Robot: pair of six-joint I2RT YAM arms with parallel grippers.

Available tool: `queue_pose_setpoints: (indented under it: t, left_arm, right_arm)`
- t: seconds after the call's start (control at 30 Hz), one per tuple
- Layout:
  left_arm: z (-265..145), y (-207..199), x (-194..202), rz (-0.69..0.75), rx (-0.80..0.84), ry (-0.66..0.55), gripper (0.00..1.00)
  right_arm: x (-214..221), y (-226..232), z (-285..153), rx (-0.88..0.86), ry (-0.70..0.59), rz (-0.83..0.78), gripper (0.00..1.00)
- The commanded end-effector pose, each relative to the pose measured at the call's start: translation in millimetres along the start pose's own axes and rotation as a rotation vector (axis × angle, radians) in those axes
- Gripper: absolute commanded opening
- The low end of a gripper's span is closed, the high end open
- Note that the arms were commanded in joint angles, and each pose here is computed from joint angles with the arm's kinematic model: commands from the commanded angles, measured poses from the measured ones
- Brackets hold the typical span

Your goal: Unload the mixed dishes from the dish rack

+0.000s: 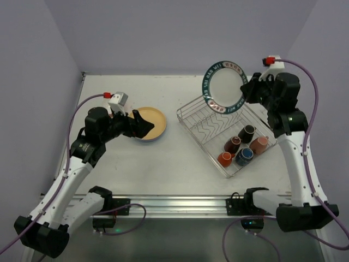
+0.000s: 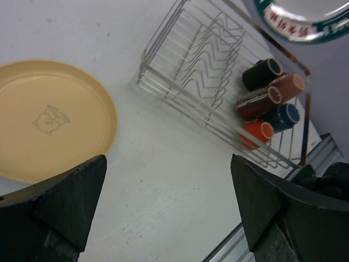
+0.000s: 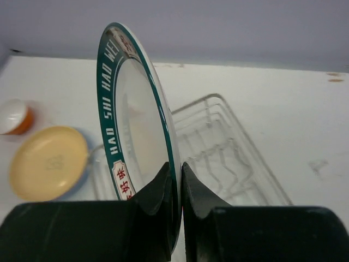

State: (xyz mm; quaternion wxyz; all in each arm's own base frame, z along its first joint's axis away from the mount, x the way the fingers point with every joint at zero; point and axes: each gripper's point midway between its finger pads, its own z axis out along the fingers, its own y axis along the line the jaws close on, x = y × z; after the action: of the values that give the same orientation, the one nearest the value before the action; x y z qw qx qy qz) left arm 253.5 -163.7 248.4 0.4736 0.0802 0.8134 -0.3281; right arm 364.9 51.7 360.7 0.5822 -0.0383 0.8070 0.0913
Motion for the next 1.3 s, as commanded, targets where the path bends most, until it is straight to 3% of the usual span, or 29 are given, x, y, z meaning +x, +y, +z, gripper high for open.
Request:
queue_pose_setpoints:
  t: [0.0,0.07,0.13,0.17,0.2,0.4,0.57,0.63,0.73,0.77,0.83,0.87,0.9,1.13,1.27]
  left_arm:
    - [9.1,-52.2,-56.8,0.027,0.188,-0.115,1.0]
    - [19.6,-60.2,-74.6,0.045,0.169,-0.12,1.0]
    - [28.7,-64.9,-84.8,0.044,0.163,-0.104,1.0]
    - [32.4,-66.6,-86.4,0.042,0.168,-0.097,1.0]
    - [35.6,-70.3,-85.4,0.044,0.179,-0.084,1.0]
    - [65.6,-78.1,-57.5,0.068,0.201,0.04,0.99]
    - [90.8,-81.9,-29.3,0.094,0.176,0.151,0.9]
    - [96.0,-84.7,-24.2,0.104,0.162,0.168,0.84]
    - [98.9,-80.5,-21.9,0.109,0.12,0.173,0.62]
    - [99.6,-79.4,-20.6,0.11,0.112,0.175,0.46]
    - [99.5,-77.8,-21.8,0.111,0.097,0.167,0.28]
    - [99.6,-77.4,-22.8,0.112,0.093,0.164,0.05]
    - [99.5,-77.7,-23.0,0.112,0.092,0.164,0.0]
    - [95.8,-62.6,-36.7,0.08,-0.018,0.089,0.0]
    - [88.9,-55.9,-47.4,0.027,-0.077,0.025,0.0]
  right_arm:
    - [6.2,71.5,-13.5,-0.331,-0.033,0.345,0.0]
    - [6.1,83.2,-18.8,-0.405,-0.083,0.407,0.0]
    - [35.5,99.2,-26.3,-0.5,-0.036,0.517,0.0]
    - [30.2,105.3,-29.4,-0.554,-0.086,0.53,0.0]
    - [52.2,109.0,-26.7,-0.572,-0.035,0.602,0.0]
    - [80.2,127.1,-38.5,-0.677,0.025,0.631,0.0]
    - [87.0,131.6,-40.2,-0.716,0.036,0.628,0.0]
    - [90.8,131.8,-38.9,-0.721,0.046,0.632,0.0]
    - [93.9,131.6,-37.7,-0.723,0.045,0.631,0.0]
    - [96.0,131.6,-37.7,-0.723,0.048,0.633,0.0]
    - [98.3,132.8,-38.0,-0.731,0.054,0.633,0.0]
    - [98.7,133.2,-37.9,-0.736,0.052,0.634,0.0]
    - [100.3,133.0,-37.5,-0.735,0.056,0.636,0.0]
    - [102.6,131.5,-36.6,-0.726,0.047,0.625,0.02]
    - [103.6,130.8,-32.5,-0.722,0.05,0.63,0.38]
